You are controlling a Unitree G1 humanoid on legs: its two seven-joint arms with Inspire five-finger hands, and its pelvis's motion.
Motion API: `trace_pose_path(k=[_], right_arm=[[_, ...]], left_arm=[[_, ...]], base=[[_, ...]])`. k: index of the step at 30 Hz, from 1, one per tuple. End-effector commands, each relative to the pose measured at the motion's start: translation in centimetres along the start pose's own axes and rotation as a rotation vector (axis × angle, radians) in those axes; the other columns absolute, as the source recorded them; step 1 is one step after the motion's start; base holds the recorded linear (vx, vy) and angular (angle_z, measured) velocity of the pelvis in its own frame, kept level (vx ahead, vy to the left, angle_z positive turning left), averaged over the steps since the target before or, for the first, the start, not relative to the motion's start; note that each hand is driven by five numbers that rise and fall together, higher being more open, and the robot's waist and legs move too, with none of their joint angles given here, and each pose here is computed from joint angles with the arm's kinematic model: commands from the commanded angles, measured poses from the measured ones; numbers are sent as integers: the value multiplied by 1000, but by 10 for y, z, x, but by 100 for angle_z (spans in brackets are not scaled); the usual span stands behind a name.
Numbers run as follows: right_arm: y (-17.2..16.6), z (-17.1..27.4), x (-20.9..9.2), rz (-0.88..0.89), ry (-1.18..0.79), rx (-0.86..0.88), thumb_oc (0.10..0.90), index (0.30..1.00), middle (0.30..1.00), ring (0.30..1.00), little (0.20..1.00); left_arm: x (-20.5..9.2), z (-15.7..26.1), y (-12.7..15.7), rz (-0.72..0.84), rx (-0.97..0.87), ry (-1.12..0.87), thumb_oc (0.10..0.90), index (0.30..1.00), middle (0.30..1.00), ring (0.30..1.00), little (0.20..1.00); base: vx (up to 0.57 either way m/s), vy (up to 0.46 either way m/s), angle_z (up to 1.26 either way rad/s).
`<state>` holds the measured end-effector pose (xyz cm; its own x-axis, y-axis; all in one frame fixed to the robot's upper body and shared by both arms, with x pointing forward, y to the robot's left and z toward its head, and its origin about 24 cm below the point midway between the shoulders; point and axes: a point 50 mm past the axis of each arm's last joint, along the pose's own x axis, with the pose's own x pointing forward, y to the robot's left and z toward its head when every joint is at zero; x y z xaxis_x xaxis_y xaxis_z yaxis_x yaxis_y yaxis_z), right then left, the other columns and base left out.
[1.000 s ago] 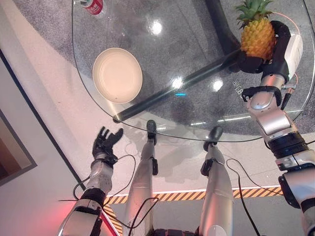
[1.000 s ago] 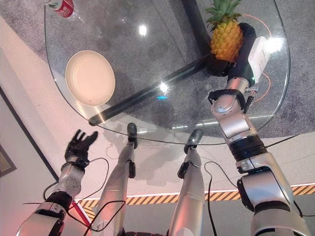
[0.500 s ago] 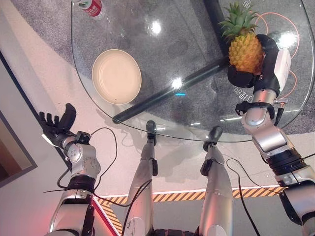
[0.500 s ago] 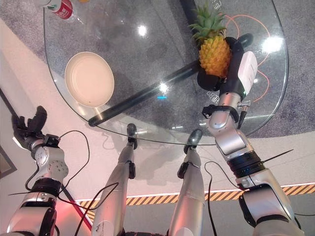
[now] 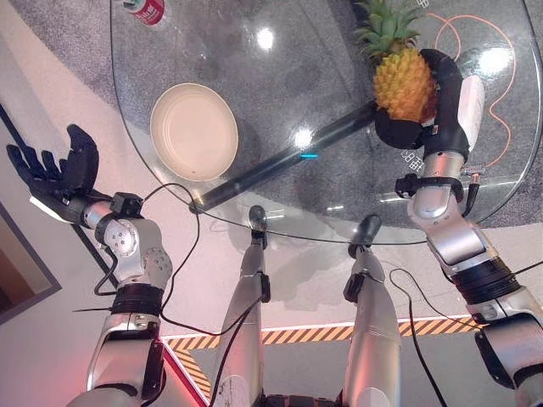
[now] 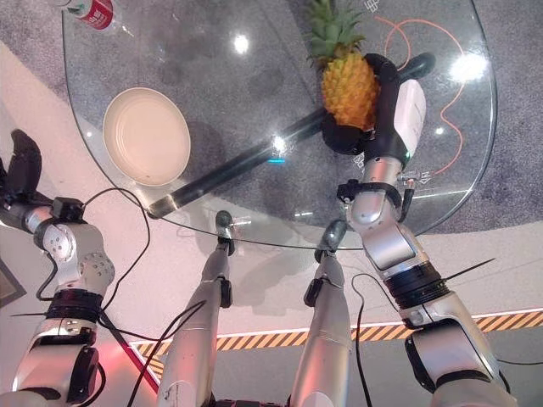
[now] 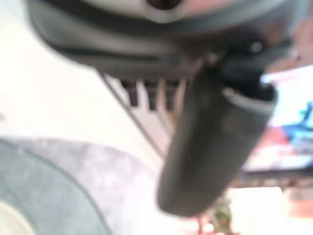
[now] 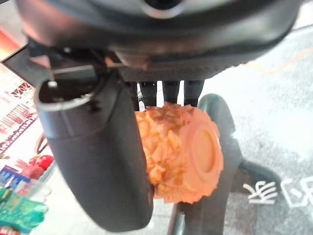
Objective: Pick up the fruit to the plate
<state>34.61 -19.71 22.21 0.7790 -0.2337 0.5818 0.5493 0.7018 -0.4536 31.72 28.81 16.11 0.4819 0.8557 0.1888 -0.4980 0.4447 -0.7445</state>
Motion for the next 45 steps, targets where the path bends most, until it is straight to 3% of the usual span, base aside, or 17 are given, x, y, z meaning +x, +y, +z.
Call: trace_pose_path(k=[1,24,30,45], right_arm=[[-25,66,2,-103,-350,133,100,300,300,300,200],[-19,92,-10,35,-512,174,100,300,300,300,200],[-21,102,-12,47,-569,175,100,300,300,300,200],[-19,124,-21,139,-667,200,100,300,300,300,200]], left_arm=[[17,56,-16,-130,-71,-290,800,900,900,900,900],[-52,58,-92,-899,-275,-83,800,900,900,900,900],[-65,51,-106,-1007,-334,19,800,900,900,900,900],[-80,30,-115,-1047,-394,261,800,900,900,900,900]], base=[[0,0,0],[4,-3,0],[0,0,0],[0,0,0]])
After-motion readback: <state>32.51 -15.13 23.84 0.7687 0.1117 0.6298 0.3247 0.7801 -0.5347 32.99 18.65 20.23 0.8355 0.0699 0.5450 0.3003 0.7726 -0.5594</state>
